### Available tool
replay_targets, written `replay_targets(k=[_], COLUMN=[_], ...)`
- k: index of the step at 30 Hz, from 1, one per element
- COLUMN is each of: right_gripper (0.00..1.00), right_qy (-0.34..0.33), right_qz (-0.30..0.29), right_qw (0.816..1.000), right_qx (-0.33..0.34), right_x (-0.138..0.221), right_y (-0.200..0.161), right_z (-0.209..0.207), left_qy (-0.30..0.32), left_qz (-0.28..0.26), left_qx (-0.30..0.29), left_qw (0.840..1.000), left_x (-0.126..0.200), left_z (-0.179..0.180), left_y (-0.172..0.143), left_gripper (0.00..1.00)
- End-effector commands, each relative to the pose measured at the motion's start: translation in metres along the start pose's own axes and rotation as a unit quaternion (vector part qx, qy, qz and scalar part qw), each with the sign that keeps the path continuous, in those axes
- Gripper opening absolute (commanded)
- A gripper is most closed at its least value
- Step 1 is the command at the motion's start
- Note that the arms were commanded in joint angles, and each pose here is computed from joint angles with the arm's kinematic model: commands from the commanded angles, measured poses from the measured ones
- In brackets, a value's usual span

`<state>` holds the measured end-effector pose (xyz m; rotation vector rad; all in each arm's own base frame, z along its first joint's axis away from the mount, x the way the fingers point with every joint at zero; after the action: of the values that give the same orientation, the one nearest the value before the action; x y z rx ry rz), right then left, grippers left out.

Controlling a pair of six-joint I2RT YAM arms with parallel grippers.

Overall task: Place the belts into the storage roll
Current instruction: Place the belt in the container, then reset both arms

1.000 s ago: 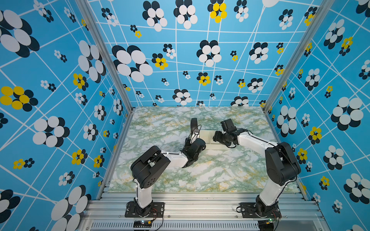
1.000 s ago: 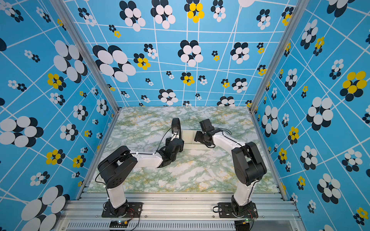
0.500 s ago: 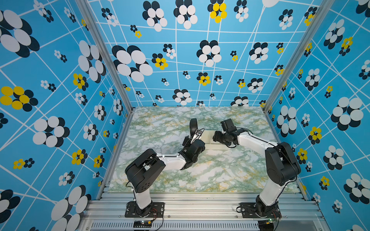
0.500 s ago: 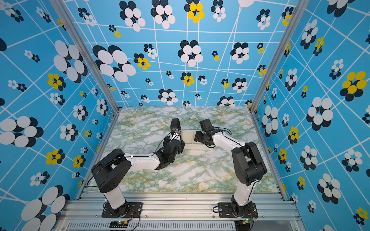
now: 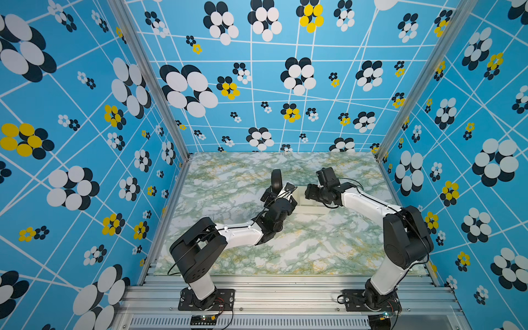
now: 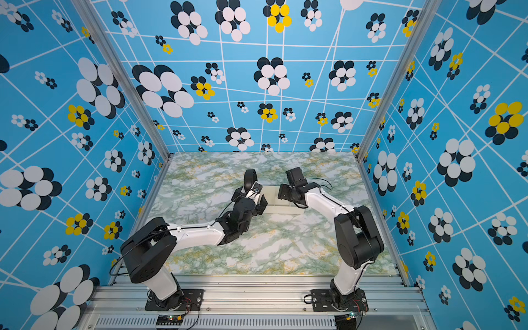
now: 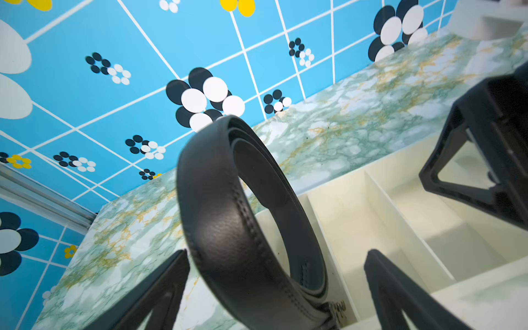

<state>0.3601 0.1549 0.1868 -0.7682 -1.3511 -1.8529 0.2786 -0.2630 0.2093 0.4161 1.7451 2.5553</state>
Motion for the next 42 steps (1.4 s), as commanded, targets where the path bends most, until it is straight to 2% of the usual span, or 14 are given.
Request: replay_targets(k=[1,5,8,11,15,19,22,24,25,27,31,33,36,42], right_gripper=[0.76,0.77,0.81,0.81,0.81,0.81,0.81,0.82,0.82,0.8,0.81,0.83,0.87,0.9], right_qy=[-0.005,-0.014,-0.029,-0.059,-0.117,-0.166,-0.197,-0.221,-0.229,-0.227,-0.189,-0.167,-0.113,-0.118], right_qz=[-0.038,-0.091,-0.132,-0.155,-0.187,-0.257,-0.293,-0.282,-0.271,-0.268,-0.25,-0.222,-0.253,-0.249], right_qw=[0.999,0.995,0.99,0.985,0.975,0.951,0.933,0.932,0.934,0.936,0.949,0.96,0.958,0.958], right_qx=[0.012,0.034,0.047,0.038,0.031,0.05,0.066,0.046,0.03,0.009,0.041,0.047,0.074,0.076], right_x=[0.024,0.052,0.071,0.08,0.091,0.102,0.097,0.084,0.074,0.056,0.039,0.03,0.023,0.024], right_y=[0.011,0.014,0.014,0.012,-0.001,-0.026,-0.042,-0.048,-0.05,-0.048,-0.023,-0.016,-0.023,-0.026], right_z=[-0.001,-0.007,-0.022,-0.046,-0.078,-0.113,-0.139,-0.164,-0.175,-0.187,-0.184,-0.183,-0.178,-0.178], left_qy=[0.018,0.027,0.037,0.056,0.086,0.125,0.147,0.167,0.159,0.154,0.151,0.143,0.126,0.114], left_qz=[-0.038,-0.058,-0.056,-0.037,-0.015,0.034,0.06,0.072,0.09,0.088,0.131,0.127,0.089,0.055], left_qx=[0.008,0.013,0.034,0.071,0.074,0.073,0.097,0.128,0.13,0.121,0.088,0.083,0.104,0.158], left_qw=[0.999,0.998,0.997,0.995,0.993,0.989,0.983,0.975,0.974,0.977,0.976,0.978,0.983,0.979], left_x=[0.017,0.04,0.051,0.058,0.07,0.071,0.068,0.062,0.059,0.05,0.023,0.018,0.015,0.016], left_z=[0.018,0.043,0.071,0.101,0.122,0.142,0.161,0.176,0.18,0.181,0.18,0.179,0.185,0.204], left_y=[0.02,0.034,0.031,0.014,-0.005,-0.038,-0.071,-0.086,-0.089,-0.096,-0.124,-0.131,-0.132,-0.148], left_gripper=[1.0,1.0,1.0,1.0,1.0,1.0,1.0,1.0,1.0,1.0,1.0,1.0,1.0,1.0])
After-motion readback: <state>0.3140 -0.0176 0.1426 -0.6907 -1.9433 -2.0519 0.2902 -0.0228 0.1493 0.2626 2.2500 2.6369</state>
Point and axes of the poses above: each gripper's point midway between its finger pads, its own x axis back along the fingers, its own z axis along the line the jaws close on, y = z × x, the point moved 10 cm from there along x, back along the fingers
